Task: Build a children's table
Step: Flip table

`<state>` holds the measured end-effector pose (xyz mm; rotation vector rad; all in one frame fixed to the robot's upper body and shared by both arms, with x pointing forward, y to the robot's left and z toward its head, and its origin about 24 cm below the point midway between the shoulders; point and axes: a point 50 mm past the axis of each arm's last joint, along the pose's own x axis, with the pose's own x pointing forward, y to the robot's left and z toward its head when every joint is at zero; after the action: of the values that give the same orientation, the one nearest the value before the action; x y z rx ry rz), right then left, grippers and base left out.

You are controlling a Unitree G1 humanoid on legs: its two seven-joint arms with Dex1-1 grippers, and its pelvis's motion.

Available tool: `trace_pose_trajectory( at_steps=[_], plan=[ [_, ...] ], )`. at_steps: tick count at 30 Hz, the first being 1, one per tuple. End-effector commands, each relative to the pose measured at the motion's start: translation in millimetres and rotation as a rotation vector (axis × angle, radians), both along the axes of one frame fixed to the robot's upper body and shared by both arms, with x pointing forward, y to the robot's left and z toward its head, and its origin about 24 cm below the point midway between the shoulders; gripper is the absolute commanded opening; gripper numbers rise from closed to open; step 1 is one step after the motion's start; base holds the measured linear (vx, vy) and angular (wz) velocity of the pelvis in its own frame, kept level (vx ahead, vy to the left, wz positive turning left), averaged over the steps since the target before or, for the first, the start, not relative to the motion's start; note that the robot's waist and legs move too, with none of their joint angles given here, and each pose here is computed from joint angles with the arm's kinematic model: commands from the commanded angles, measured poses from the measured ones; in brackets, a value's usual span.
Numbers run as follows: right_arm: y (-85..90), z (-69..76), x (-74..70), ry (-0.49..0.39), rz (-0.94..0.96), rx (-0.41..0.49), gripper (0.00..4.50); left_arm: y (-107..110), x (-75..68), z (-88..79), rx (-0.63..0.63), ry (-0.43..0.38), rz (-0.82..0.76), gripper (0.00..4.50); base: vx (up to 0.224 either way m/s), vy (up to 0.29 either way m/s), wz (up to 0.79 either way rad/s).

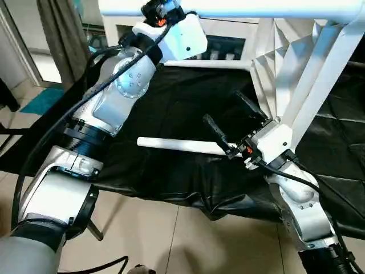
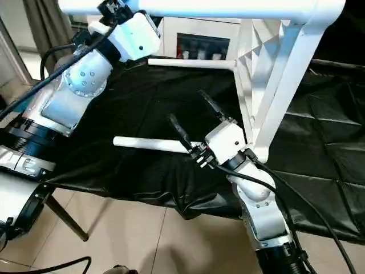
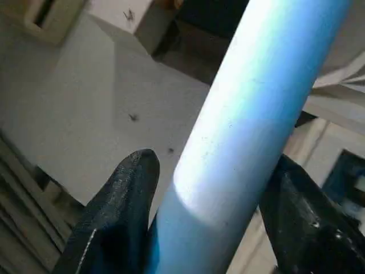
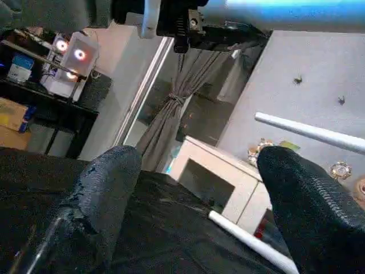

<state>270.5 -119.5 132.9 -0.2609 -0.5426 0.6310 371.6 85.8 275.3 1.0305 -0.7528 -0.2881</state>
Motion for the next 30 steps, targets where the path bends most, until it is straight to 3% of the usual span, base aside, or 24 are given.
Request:
trace_pose_trajectory(
  at_steps=[1, 5, 8, 10, 13, 16, 20, 27, 30],
  plan=[
    [-0.6, 4.8, -1.8, -0.021, -0.005, -0.014, 3.76, 3, 1.5, -1.0, -0.141, 0.104, -0.037, 2.55, 0.000, 0.000, 0.00],
    [-4.3, 2.8, -0.6, -0.003, -0.021, -0.026, 3.76, 8, 4.9, -1.9, -0.275, 0.241, -0.047, 2.53, 0.000, 0.000, 0.00],
    [-6.2, -5.9, 0.4, 0.068, -0.022, -0.045, 3.76, 15, 8.6, 1.5, -0.361, 0.277, -0.030, 2.53, 0.000, 0.000, 0.00],
    [-6.8, -18.9, 0.7, 0.190, -0.004, -0.046, 3.76, 18, 10.9, 2.7, -0.384, 0.300, -0.015, 2.53, 0.000, 0.000, 0.00],
    [-17.5, -49.5, 5.0, 0.470, -0.080, -0.019, 3.76, 19, 12.6, 2.9, -0.379, 0.326, -0.006, 2.53, 0.000, 0.000, 0.00],
    [-26.7, -74.9, 2.1, 0.706, -0.117, 0.002, 4.09, 17, 12.2, 2.2, -0.362, 0.345, -0.006, 2.53, 0.000, 0.000, 0.00],
    [-32.1, -88.3, -4.6, 0.866, -0.131, 0.076, 4.32, 15, 11.7, -1.6, -0.382, 0.390, -0.016, 2.53, 0.000, 0.000, 0.00],
    [-33.5, -88.4, -8.2, 0.883, -0.130, 0.066, 4.50, 15, 12.9, -4.2, -0.470, 0.431, -0.011, 2.53, 0.000, 0.000, 0.00],
    [-37.2, -91.6, -7.6, 0.974, -0.183, 0.188, 4.50, 16, 13.7, -2.7, -0.505, 0.443, -0.014, 2.53, 0.000, 0.000, 0.00]
  ],
)
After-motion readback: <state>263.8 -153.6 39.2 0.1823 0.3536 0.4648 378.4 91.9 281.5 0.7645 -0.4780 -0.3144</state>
